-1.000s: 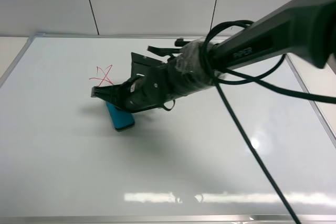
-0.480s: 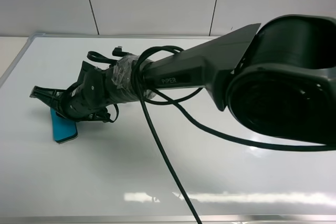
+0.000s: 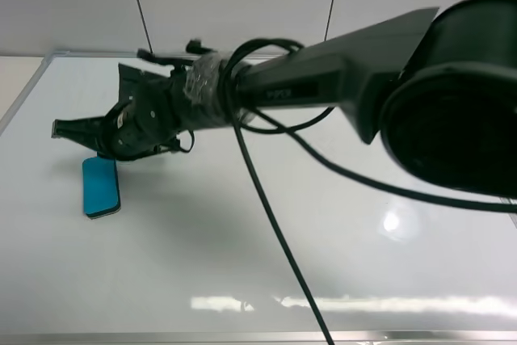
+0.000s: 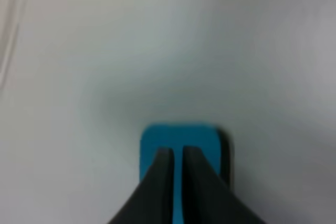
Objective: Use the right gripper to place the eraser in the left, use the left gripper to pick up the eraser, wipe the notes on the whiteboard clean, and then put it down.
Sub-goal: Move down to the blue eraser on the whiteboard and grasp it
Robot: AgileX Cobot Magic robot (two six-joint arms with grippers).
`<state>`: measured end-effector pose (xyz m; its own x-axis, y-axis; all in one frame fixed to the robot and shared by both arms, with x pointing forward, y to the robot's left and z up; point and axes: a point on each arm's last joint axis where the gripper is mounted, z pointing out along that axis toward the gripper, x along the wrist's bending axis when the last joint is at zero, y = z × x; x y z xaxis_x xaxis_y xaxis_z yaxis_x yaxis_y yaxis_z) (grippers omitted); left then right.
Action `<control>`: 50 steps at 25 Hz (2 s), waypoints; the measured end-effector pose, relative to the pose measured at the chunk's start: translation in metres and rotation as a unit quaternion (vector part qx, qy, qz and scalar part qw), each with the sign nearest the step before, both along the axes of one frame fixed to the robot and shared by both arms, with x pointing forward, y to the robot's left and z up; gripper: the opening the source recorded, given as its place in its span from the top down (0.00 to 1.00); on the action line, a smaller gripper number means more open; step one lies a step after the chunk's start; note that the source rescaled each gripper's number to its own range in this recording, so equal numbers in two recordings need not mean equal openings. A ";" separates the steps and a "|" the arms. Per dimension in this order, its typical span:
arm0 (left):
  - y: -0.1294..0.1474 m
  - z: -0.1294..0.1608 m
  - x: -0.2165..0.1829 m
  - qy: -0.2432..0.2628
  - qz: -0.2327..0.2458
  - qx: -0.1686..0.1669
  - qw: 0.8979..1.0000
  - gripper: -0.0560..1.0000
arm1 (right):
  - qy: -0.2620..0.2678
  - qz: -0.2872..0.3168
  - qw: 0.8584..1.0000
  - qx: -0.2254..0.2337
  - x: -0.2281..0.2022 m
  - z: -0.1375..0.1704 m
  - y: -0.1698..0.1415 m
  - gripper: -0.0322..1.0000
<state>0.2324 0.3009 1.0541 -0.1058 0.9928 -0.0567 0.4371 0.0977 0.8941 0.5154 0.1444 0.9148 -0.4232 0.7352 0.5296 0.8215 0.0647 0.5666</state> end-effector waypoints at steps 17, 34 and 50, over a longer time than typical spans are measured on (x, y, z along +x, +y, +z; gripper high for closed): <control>0.000 0.000 0.000 0.000 0.000 0.000 1.000 0.00 | -0.206 0.067 0.959 -0.182 0.017 0.095 -0.173 0.97; 0.000 0.000 0.000 0.000 0.000 0.000 1.000 0.00 | -0.211 -0.254 0.919 -0.215 -0.065 0.148 -0.422 0.95; 0.000 0.000 0.000 0.000 0.000 0.000 1.000 0.00 | -0.310 -0.366 0.849 -0.221 -0.220 0.203 -0.455 0.35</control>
